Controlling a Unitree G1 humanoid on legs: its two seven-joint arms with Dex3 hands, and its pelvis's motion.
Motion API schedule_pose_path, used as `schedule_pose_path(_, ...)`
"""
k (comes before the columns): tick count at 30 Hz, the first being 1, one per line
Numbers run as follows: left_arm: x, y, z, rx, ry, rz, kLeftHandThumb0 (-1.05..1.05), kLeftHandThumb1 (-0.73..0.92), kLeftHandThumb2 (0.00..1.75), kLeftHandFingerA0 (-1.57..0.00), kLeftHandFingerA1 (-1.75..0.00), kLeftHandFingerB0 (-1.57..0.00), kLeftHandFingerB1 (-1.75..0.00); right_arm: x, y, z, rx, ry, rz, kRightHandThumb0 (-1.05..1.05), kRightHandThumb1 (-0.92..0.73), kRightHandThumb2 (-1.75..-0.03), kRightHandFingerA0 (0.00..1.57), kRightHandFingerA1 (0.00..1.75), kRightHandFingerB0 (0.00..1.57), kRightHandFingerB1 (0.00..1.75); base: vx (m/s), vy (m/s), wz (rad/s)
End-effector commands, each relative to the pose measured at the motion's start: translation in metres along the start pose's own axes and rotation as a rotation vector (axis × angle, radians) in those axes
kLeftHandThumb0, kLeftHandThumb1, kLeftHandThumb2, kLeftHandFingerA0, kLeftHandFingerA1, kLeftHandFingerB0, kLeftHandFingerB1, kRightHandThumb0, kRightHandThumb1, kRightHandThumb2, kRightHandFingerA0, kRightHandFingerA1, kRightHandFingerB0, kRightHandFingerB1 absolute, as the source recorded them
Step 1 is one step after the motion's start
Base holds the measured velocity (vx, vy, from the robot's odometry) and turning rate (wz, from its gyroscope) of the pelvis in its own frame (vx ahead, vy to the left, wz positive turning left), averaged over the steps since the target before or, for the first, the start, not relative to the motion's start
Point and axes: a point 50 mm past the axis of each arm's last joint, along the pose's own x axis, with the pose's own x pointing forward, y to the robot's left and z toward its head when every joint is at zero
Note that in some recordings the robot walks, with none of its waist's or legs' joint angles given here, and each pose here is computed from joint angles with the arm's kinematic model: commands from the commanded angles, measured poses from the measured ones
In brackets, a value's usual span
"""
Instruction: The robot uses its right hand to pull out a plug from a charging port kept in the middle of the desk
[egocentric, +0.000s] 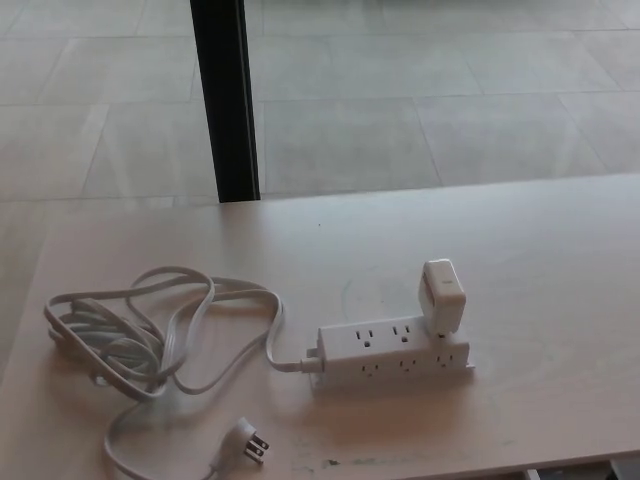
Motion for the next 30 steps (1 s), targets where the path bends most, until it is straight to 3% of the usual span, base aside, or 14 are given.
schedule_pose_path(1, 0.002, 0.018, 0.009, -0.060, -0.074, 0.099, -0.46, 0.51, 0.56, -0.87, -0.78, -0.66, -0.45, 0.007, -0.027, 0.064, 0.219, -0.205, -0.064, -0.95, -0.32, -0.82, 1.03, 0.80, 0.25, 0.81, 0.00, 0.000, 0.00)
schedule_pose_path(3, 0.001, 0.018, 0.009, -0.069, -0.082, 0.088, -0.45, 0.51, 0.56, -0.82, -0.78, -0.65, -0.45, 0.003, -0.028, 0.105, 0.170, -0.306, 0.018, -0.95, -0.49, -0.56, 0.97, 0.77, 0.15, 0.81, 0.00, 0.000, 0.00)
schedule_pose_path(5, 0.001, 0.018, 0.009, -0.063, -0.078, 0.089, -0.46, 0.51, 0.56, -0.89, -0.85, -0.65, -0.45, 0.001, -0.027, 0.123, 0.176, -0.346, 0.060, -1.05, -0.50, -0.57, 1.03, 0.66, 0.34, 0.69, 0.00, 0.000, 0.00)
schedule_pose_path(6, 0.001, 0.018, 0.009, -0.071, -0.078, 0.089, -0.48, 0.50, 0.56, -0.87, -0.82, -0.66, -0.45, -0.006, -0.024, 0.156, 0.174, -0.430, 0.110, -0.94, -0.36, -0.81, 1.04, 0.71, 0.15, 0.75, 0.00, 0.000, 0.00)
schedule_pose_path(7, 0.001, 0.018, 0.009, -0.076, -0.078, 0.087, -0.49, 0.50, 0.56, -0.82, -0.72, -0.65, -0.44, -0.015, -0.020, 0.185, 0.143, -0.518, 0.160, -1.05, -0.52, -0.57, 0.98, 0.69, 0.20, 0.81, 0.00, 0.000, 0.00)
schedule_pose_path(10, 0.002, 0.019, 0.009, -0.084, -0.075, 0.082, -0.50, 0.50, 0.56, -0.82, -0.76, -0.65, -0.45, -0.030, -0.011, 0.227, 0.090, -0.640, 0.249, -1.05, -0.51, -0.57, 0.93, 0.68, 0.19, 0.78, 0.00, 0.000, 0.00)
schedule_pose_path(11, 0.002, 0.019, 0.009, -0.089, -0.074, 0.080, -0.50, 0.50, 0.55, -0.87, -0.84, -0.65, -0.45, -0.043, -0.003, 0.249, 0.036, -0.759, 0.299, -1.00, -0.58, -0.60, 0.97, 0.81, 0.07, 0.63, 0.00, 0.000, 0.00)
schedule_pose_path(12, 0.001, 0.019, 0.009, -0.091, -0.074, 0.079, -0.51, 0.50, 0.56, -0.89, -0.85, -0.65, -0.45, -0.054, 0.003, 0.264, -0.015, -0.832, 0.332, -0.86, -0.45, -0.95, 0.73, 0.77, 0.00, 0.43, 0.00, 0.000, 0.00)
schedule_pose_path(13, 0.001, 0.019, 0.008, -0.092, -0.074, 0.077, -0.51, 0.50, 0.55, -0.86, -0.79, -0.66, -0.45, -0.065, 0.009, 0.279, -0.059, -0.880, 0.364, -1.04, -0.52, -0.91, 0.69, 0.77, 0.06, 0.27, 0.00, 0.000, 0.00)
schedule_pose_path(19, 0.002, 0.020, 0.008, -0.092, -0.069, 0.067, -0.50, 0.50, 0.56, -0.83, -0.75, -0.65, -0.45, -0.104, 0.052, 0.334, -0.208, -1.023, 0.448, -0.88, -0.45, -0.85, 0.63, 0.73, 0.12, 0.03, 0.00, 0.000, 0.00)
schedule_pose_path(23, 0.002, 0.021, 0.010, -0.080, -0.073, 0.072, -0.53, 0.51, 0.55, -0.83, -0.79, -0.66, -0.44, -0.123, 0.097, 0.361, -0.248, -1.101, 0.494, -0.87, -0.41, -0.69, 0.76, 0.93, 0.09, 0.24, 0.00, 0.000, 0.00)
schedule_pose_path(28, 0.003, 0.023, 0.013, -0.079, -0.072, 0.083, -0.54, 0.50, 0.56, -0.83, -0.81, -0.64, -0.45, -0.147, 0.133, 0.375, -0.375, -1.173, 0.526, -0.83, -0.44, -0.84, 0.79, 0.97, 0.07, 0.41, 0.00, 0.000, 0.00)
schedule_pose_path(29, 0.003, 0.024, 0.012, -0.080, -0.072, 0.082, -0.54, 0.51, 0.56, -0.86, -0.81, -0.64, -0.45, -0.151, 0.140, 0.377, -0.402, -1.179, 0.531, -0.39, -0.16, -0.85, 0.85, 0.93, 0.00, 0.49, 0.00, 0.000, 0.00)
schedule_pose_path(30, 0.003, 0.024, 0.012, -0.077, -0.073, 0.079, -0.54, 0.51, 0.56, -0.86, -0.81, -0.64, -0.45, -0.153, 0.144, 0.378, -0.422, -1.192, 0.534, -0.39, -0.16, -0.85, 0.85, 0.93, 0.00, 0.49, 0.00, 0.000, 0.00)
